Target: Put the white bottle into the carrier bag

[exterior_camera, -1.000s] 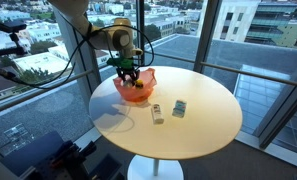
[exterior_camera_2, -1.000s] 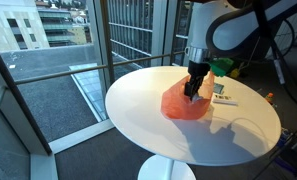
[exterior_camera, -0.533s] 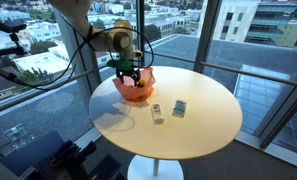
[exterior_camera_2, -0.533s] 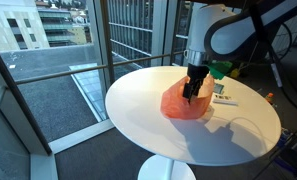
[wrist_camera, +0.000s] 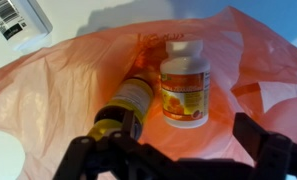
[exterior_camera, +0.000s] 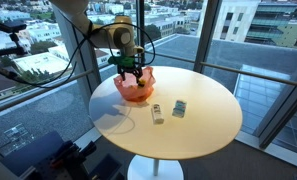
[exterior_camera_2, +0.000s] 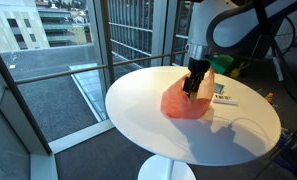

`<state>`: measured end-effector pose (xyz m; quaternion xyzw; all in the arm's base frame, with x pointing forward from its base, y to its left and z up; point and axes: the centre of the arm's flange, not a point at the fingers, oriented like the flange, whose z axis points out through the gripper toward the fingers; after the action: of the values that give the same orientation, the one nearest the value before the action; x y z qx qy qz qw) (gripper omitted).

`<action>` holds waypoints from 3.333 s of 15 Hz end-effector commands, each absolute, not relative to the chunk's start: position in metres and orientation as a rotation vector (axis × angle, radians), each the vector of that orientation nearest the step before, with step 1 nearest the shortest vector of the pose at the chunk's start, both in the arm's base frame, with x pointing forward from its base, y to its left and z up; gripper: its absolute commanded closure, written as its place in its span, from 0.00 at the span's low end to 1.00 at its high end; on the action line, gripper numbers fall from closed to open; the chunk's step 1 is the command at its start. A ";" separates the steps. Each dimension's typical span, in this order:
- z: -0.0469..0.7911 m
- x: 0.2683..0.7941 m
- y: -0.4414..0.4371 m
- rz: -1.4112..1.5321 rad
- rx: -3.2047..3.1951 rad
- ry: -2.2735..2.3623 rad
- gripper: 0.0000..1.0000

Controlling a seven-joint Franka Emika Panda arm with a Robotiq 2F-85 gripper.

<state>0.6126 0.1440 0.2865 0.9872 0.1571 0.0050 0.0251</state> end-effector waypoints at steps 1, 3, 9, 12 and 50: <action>0.308 0.612 0.138 0.033 3.053 0.455 0.00; 0.315 0.611 0.136 0.051 3.055 0.452 0.00; 0.322 0.614 0.128 0.076 3.058 0.427 0.00; 0.319 0.617 0.123 0.073 3.060 0.409 0.00; 0.280 0.618 0.122 0.042 3.091 0.394 0.00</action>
<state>0.6179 0.1231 0.2834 0.9912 0.1307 0.0119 0.0152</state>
